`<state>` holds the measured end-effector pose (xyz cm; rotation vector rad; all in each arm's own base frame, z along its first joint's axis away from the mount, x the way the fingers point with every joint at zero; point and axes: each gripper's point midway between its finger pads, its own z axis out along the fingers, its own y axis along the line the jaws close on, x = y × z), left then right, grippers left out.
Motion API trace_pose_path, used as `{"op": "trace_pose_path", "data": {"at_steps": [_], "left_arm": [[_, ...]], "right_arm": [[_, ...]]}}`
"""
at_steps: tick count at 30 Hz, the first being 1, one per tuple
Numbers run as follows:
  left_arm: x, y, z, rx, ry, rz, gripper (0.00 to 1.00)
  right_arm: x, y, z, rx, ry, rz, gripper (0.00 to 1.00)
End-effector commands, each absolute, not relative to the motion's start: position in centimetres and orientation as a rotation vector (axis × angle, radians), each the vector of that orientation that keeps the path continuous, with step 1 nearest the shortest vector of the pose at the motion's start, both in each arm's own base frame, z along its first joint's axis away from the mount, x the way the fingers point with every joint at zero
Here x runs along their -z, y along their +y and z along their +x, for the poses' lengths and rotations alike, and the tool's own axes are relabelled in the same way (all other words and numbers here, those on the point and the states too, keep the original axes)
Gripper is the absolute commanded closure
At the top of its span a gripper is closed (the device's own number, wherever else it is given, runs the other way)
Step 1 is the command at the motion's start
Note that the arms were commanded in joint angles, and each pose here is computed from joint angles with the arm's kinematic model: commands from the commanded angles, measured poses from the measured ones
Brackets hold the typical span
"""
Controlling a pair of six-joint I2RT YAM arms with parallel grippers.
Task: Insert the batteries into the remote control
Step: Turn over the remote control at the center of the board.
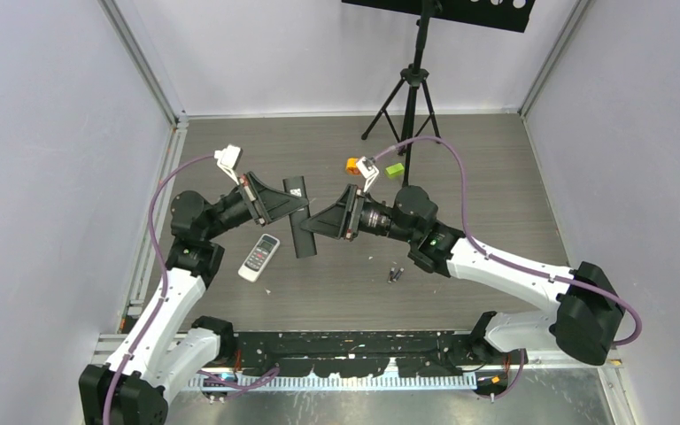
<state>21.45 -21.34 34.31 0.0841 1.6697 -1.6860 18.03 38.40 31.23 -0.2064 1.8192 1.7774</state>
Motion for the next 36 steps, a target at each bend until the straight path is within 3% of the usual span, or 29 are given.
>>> {"op": "trace_pose_path", "data": {"at_steps": [1, 10, 12, 16, 18, 22, 26, 36], "left_arm": [[-36.9, -21.4, 19.5, 1.676, 1.575, 0.257, 1.00], [-37.0, -21.3, 20.1, 1.683, 1.563, 0.214, 1.00], [-37.0, -21.3, 20.1, 1.693, 1.560, 0.212, 1.00], [-36.7, -21.4, 20.0, 1.690, 1.568, 0.219, 0.99], [-36.4, -21.3, 20.0, 1.663, 1.575, 0.221, 0.85], [-34.1, -20.7, 21.2, 1.520, 1.659, 0.175, 0.30], [-30.6, -19.1, 22.9, 1.303, 1.801, 0.068, 0.02], [-23.7, -14.0, 25.0, 0.848, 2.040, -0.147, 0.00]], "right_arm": [[-34.1, 39.0, 16.5, -1.821, 1.726, -0.402, 0.46], [-33.8, 40.8, 15.3, -1.912, 1.709, -0.497, 0.57], [-33.8, 41.0, 15.6, -1.918, 1.708, -0.484, 0.66], [-33.7, 40.9, 16.5, -1.883, 1.716, -0.421, 0.97], [-33.3, 40.6, 17.4, -1.820, 1.732, -0.372, 1.00], [-31.8, 39.2, 19.0, -1.688, 1.784, -0.291, 1.00], [-28.8, 36.1, 21.8, -1.421, 1.904, -0.162, 1.00], [-16.3, 15.0, 29.6, -0.040, 2.268, 0.141, 1.00]]}}
